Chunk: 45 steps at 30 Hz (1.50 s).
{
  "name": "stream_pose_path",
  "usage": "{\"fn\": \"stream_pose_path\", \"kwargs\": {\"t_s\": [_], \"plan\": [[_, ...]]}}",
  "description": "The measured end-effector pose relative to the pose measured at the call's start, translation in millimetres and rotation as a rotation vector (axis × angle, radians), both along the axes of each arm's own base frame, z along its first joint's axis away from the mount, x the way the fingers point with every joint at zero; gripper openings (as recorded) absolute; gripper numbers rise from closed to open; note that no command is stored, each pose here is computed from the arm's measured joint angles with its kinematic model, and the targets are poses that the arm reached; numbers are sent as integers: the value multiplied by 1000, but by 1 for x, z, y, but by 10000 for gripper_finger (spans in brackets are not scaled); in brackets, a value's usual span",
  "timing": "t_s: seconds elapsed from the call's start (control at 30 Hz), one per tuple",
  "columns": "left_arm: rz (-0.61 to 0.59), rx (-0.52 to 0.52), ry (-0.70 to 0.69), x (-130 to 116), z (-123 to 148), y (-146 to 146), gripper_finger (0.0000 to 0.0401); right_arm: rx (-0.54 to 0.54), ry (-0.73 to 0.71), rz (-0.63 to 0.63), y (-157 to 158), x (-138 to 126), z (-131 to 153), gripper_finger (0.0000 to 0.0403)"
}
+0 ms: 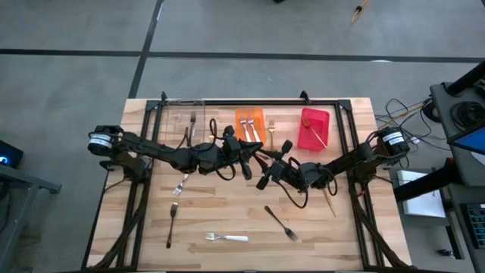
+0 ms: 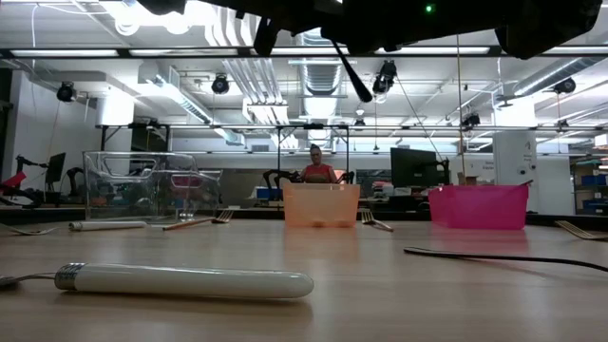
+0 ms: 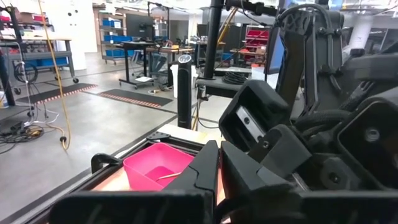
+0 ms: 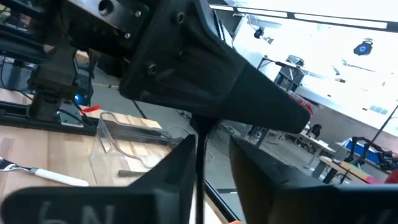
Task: Sort silverware by color (type)
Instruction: Put the right black fork into the transparent bin
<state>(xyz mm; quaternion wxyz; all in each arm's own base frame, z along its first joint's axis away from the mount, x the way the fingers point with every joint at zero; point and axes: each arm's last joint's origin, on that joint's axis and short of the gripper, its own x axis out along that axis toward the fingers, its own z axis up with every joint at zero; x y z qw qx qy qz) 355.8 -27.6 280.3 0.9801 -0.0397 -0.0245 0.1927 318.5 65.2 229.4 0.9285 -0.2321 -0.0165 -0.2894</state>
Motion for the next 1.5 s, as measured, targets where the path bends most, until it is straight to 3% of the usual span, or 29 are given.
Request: {"fn": "stream_pose_path", "kwargs": {"t_s": [0.13,0.27,0.33,0.43,0.5,1.0,1.27,1.5], "plan": [[0,4,3,0,0,0,0,1,0,-2,0,0,0,120],[1,7,2,-3,4,1,0,-3,12,-22,-1,0,-1,127],[1,7,-4,-4,6,1,0,-4,32,-21,-1,0,-3,113],[0,7,-2,-4,6,0,0,-18,83,-6,-1,2,-8,40],[-2,8,1,-4,6,0,0,-1,79,1,-3,2,-8,20],[-20,34,1,-4,7,0,5,23,52,20,-5,3,-6,9],[-101,63,25,-3,5,-2,74,2,34,33,-5,3,-2,8],[-59,107,62,-4,5,-1,144,-5,13,15,-5,2,0,8]]}}
